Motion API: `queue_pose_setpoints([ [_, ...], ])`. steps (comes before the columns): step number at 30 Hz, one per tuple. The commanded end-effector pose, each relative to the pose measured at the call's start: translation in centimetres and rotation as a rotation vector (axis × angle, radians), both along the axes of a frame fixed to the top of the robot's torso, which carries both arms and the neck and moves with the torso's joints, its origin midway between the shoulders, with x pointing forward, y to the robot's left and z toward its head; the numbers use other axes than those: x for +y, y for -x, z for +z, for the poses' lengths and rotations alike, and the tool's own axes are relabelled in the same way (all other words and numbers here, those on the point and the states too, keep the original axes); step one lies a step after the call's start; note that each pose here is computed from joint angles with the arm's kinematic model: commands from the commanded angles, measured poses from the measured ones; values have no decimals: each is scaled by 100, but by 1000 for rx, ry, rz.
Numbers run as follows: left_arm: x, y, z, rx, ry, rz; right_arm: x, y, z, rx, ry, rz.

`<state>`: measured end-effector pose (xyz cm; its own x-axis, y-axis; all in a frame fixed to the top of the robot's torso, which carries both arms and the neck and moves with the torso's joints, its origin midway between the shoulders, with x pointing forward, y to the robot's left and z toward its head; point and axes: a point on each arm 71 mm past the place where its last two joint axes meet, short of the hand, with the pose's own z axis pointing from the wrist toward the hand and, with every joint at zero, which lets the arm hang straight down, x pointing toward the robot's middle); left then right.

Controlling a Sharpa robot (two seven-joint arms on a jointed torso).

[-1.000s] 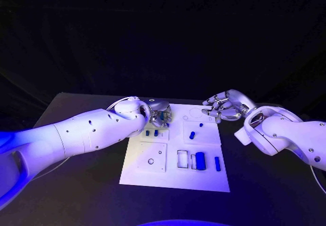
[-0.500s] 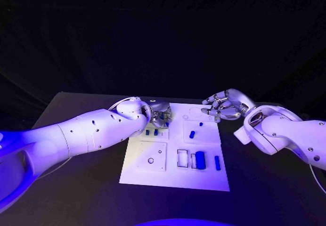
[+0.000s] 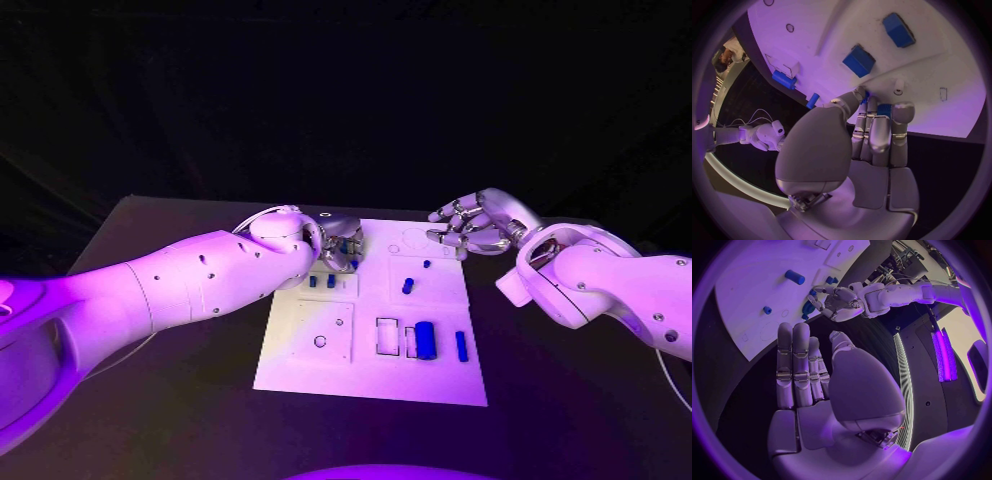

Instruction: Assemble the parts on the task board

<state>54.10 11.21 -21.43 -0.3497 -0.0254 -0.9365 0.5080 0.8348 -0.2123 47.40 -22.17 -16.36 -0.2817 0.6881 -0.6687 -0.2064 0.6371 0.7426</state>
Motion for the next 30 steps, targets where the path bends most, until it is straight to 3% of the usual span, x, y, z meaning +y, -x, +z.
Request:
queue_pose_setpoints([
  [1, -17, 8, -32, 23, -19, -7, 16, 6, 2, -8, 4, 15],
  [16, -35, 7, -65, 42, -27, -11, 23, 7, 3, -10, 3, 17],
  [30, 15, 25, -9, 21, 9, 1, 24, -1, 1, -11, 3, 16],
])
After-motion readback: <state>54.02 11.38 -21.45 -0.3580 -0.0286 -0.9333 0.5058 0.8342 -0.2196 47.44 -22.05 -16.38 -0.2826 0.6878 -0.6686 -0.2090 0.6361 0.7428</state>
